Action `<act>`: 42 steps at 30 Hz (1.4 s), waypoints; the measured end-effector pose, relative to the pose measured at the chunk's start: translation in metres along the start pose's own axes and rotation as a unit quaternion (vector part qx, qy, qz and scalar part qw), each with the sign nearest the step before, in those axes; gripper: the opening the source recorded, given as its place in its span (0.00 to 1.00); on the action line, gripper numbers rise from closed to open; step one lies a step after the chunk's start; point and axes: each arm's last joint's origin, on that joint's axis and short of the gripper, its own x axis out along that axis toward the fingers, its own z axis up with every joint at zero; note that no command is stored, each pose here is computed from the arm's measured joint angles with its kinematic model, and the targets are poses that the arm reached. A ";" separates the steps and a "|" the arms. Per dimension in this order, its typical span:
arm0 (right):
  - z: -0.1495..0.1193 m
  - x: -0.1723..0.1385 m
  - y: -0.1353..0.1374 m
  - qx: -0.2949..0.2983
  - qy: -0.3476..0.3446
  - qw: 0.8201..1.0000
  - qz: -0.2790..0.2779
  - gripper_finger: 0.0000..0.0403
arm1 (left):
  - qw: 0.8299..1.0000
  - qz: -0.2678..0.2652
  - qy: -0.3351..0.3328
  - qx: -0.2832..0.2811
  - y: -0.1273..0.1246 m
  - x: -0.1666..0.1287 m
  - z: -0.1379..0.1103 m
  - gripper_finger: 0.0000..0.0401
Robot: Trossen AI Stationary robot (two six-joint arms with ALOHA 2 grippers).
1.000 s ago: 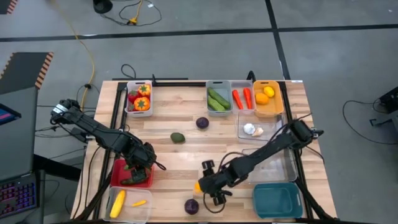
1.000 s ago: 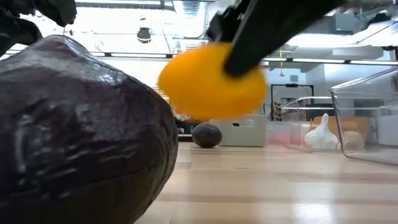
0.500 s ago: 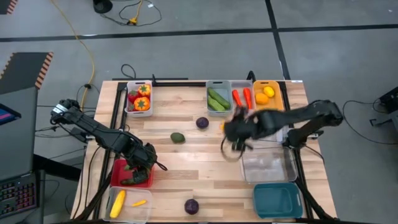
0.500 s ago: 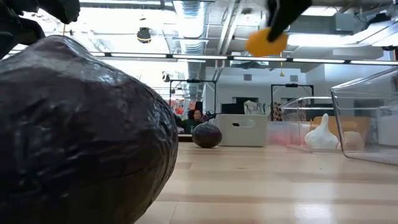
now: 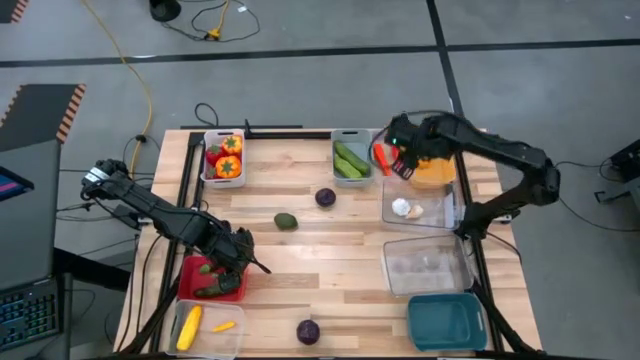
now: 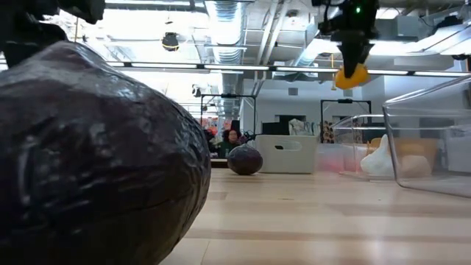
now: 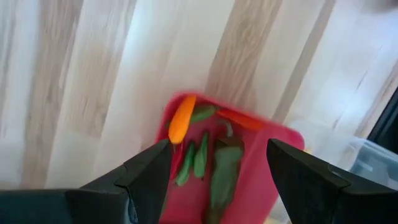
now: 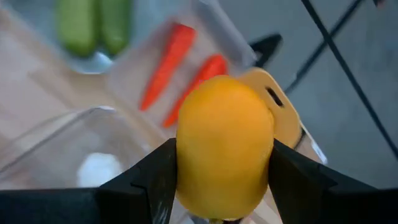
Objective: Sort produce into baskets
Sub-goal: Put the yellow lemon into the yellow bin
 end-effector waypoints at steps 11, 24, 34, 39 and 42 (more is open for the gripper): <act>0.005 0.038 -0.056 0.107 0.087 0.989 -0.047 0.62 | 0.999 -0.015 -0.030 0.003 -0.004 0.000 0.005 0.63; -0.001 0.050 -0.087 0.167 0.117 0.977 -0.064 0.65 | 0.999 -0.014 -0.030 0.003 -0.004 0.000 0.004 0.63; -0.003 0.052 -0.092 0.185 0.127 0.974 -0.030 0.65 | 0.999 -0.014 -0.030 0.003 -0.004 0.000 0.004 0.63; -0.003 0.052 -0.091 0.189 0.127 0.973 -0.025 0.65 | 0.999 -0.014 -0.030 0.003 -0.004 0.000 0.004 0.63; -0.004 0.053 -0.093 0.193 0.129 0.972 -0.020 0.65 | 0.999 -0.014 -0.030 0.003 -0.004 0.000 0.004 0.63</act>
